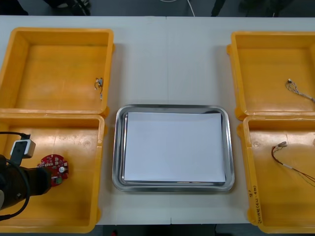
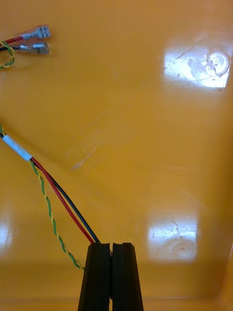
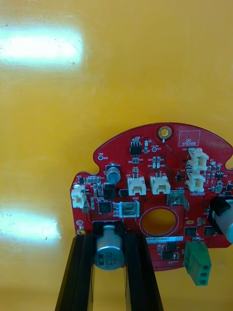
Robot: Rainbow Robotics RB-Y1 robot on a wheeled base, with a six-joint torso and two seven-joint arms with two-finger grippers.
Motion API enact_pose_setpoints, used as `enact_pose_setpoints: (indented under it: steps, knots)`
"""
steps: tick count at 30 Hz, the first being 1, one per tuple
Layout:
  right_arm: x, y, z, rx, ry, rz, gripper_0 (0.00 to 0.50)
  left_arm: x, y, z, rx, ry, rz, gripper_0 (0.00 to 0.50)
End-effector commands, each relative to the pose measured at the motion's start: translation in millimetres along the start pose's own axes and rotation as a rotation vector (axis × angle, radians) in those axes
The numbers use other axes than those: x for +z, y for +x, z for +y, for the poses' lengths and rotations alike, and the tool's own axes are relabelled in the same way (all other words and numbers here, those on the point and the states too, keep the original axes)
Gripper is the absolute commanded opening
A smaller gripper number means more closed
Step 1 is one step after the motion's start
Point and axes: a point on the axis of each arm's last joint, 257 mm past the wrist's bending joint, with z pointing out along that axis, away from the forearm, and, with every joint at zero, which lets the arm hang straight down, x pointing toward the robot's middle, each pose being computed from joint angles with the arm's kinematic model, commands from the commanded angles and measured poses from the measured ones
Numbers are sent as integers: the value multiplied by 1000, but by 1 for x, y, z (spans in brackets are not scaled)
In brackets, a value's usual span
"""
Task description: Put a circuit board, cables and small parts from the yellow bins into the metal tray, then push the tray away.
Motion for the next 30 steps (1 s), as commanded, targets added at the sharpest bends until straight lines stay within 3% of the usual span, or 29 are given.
enact_pose_setpoints:
  steps: [1, 6, 11, 14, 16, 18, 19, 21, 22, 23, 24, 25, 26, 30]
  knots:
    - [-14, -5, -17, -80, 47, -14, 0, -8, -3, 18, 125, -35, -10, 0]
    - [-14, -4, -17, -78, 44, -12, 18, -4, -5, 18, 115, -29, -3, 0]
    - [-13, -4, -16, -75, 42, -12, 120, 1, -4, 19, 110, -26, 9, 0]
    - [-14, -5, -16, -75, 42, -14, 231, 1, -7, 19, 108, -25, 5, 0]
    - [-14, -6, -16, -72, 41, -17, 421, 1, -7, 19, 106, -26, 6, 0]
    - [-14, -6, -15, -71, 40, -17, 500, 1, -8, 18, 106, -25, 3, 0]
    - [-14, -8, -15, -74, 40, -19, 500, 1, -8, 18, 106, -24, 3, 1]
    - [-14, -9, -15, -74, 40, -21, 500, 1, -10, 18, 104, -23, 0, 79]
    - [-14, -10, -15, -73, 39, -23, 500, 1, -10, 17, 104, -22, -1, 175]
    - [-14, -12, -14, -73, 36, -27, 500, 1, -11, 17, 100, -21, -2, 329]
    - [-14, -13, -14, -74, 37, -29, 500, 1, -12, 17, 99, -21, -3, 381]
    - [-15, -15, -15, -73, 39, -34, 500, 1, -12, 17, 97, -21, -4, 470]
    - [-16, -18, -15, -71, 36, -39, 500, 0, -14, 16, 94, -21, -6, 500]
    - [-21, -27, -16, -75, 32, -36, 500, -2, -17, 17, 92, -31, 7, 500]
